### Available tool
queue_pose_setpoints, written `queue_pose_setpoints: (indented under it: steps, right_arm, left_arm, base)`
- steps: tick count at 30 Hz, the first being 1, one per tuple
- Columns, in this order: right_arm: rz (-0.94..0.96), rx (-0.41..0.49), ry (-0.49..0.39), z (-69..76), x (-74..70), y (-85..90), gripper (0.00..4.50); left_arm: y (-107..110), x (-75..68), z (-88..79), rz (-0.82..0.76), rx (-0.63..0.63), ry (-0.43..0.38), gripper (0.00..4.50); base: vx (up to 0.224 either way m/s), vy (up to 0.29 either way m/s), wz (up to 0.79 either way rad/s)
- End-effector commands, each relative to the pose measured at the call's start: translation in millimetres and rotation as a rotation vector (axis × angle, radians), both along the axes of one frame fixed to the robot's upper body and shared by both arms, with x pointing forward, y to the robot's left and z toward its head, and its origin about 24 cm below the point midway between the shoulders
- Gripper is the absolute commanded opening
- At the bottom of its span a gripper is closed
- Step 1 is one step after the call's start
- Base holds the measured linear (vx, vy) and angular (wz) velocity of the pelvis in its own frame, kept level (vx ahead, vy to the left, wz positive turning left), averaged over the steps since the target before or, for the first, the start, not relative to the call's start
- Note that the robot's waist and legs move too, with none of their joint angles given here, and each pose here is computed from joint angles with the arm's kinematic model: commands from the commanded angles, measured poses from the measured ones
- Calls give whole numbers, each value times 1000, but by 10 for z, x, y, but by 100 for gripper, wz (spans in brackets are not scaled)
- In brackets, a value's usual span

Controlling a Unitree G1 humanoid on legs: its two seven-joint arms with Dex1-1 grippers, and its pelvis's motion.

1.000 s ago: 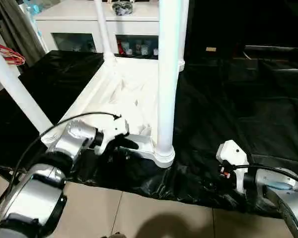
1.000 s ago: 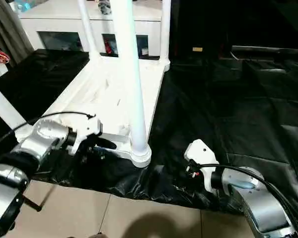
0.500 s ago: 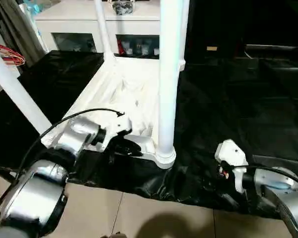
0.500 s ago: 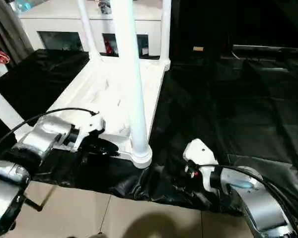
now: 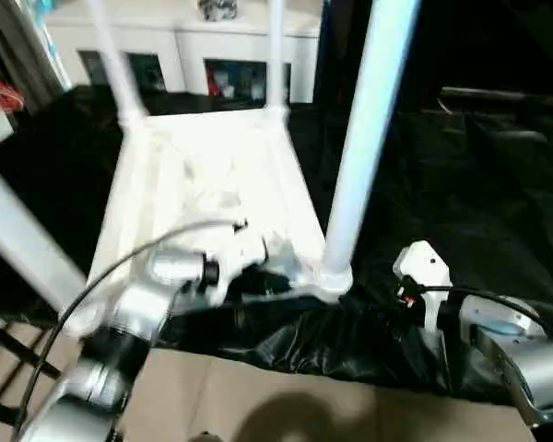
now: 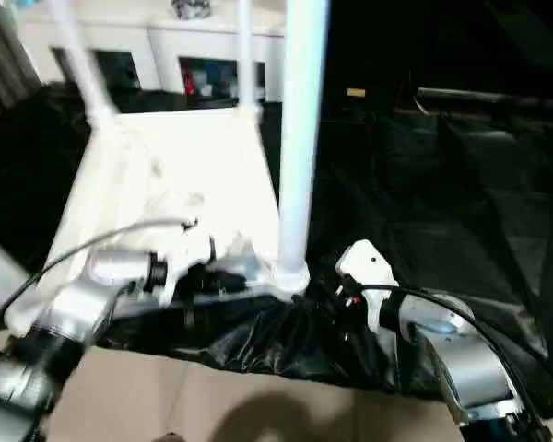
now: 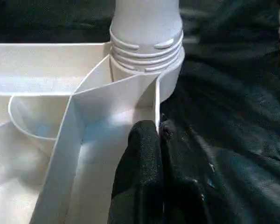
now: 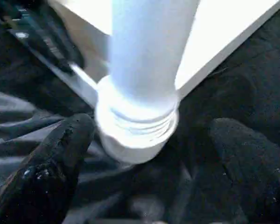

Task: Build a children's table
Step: Rotate table base, then rotate leg to tighten

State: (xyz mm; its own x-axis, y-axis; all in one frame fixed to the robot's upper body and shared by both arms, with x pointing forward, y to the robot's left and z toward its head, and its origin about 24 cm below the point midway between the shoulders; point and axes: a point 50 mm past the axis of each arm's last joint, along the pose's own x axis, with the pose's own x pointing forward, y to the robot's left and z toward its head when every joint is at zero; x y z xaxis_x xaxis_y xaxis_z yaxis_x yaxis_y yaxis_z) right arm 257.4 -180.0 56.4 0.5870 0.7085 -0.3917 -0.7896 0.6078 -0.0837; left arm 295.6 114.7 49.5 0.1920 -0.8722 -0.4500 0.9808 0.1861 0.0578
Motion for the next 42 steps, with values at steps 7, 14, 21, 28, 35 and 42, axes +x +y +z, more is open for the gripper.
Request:
queue_pose_setpoints:
  steps: [7, 14, 21, 28, 35, 42]
  right_arm:
    - [0, -6, -18, 10, 63, 25, 450]
    - [-2, 0, -20, 18, 59, 27, 450]
    - [-7, 2, -24, 11, 66, 35, 450]
    - [18, 17, -12, -6, 109, 97, 450]
    - [61, -19, -11, -60, 181, 200, 450]
    - [69, -4, -2, -84, 294, 307, 450]
  left_arm:
    - [53, 40, 56, 10, 26, -28, 74]
    - [108, 26, 27, -12, 55, 13, 74]
    - [135, 45, 8, -38, 80, 45, 40]
    - [127, 60, 1, -55, 92, 63, 2]
    - [123, 59, -12, -70, 95, 58, 0]
    - [104, 58, -8, -72, 79, 53, 0]
  base:
    - [0, 0, 0]
    - [0, 0, 0]
    - [0, 0, 0]
    - [0, 0, 0]
    - [0, 0, 0]
    - [0, 0, 0]
